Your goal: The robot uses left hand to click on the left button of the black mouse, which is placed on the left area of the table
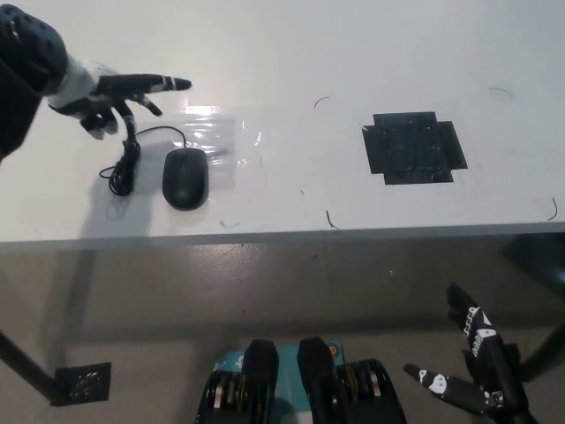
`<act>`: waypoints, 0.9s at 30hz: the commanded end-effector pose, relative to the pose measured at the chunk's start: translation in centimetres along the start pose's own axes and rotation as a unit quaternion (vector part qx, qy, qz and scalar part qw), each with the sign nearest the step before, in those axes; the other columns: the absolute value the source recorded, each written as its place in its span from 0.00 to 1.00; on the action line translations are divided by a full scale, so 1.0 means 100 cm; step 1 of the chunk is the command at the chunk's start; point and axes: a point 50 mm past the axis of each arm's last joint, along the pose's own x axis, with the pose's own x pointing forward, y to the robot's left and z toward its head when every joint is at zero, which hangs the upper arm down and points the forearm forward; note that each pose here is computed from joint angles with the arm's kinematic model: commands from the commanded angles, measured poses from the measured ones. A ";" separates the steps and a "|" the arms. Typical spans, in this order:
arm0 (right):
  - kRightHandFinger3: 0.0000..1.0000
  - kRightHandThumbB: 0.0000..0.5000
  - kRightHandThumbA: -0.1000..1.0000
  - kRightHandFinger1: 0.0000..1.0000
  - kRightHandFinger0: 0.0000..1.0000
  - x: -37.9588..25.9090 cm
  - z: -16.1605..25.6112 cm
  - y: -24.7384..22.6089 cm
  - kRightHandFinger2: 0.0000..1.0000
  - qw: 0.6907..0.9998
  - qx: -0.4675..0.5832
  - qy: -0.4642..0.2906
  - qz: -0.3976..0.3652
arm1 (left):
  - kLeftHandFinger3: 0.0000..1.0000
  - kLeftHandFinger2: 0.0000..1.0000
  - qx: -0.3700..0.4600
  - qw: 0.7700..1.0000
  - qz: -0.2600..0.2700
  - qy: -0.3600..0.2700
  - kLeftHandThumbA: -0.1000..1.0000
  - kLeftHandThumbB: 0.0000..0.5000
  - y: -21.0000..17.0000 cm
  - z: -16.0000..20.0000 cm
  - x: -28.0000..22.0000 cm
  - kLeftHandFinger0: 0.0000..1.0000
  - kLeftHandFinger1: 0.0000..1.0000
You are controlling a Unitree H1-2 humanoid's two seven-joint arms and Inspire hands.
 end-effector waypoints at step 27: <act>1.00 0.27 1.00 0.93 0.90 0.012 0.019 -0.008 1.00 0.999 -0.015 -0.045 0.010 | 1.00 0.16 0.067 0.998 0.019 0.010 1.00 0.47 0.010 0.029 -0.005 0.00 0.00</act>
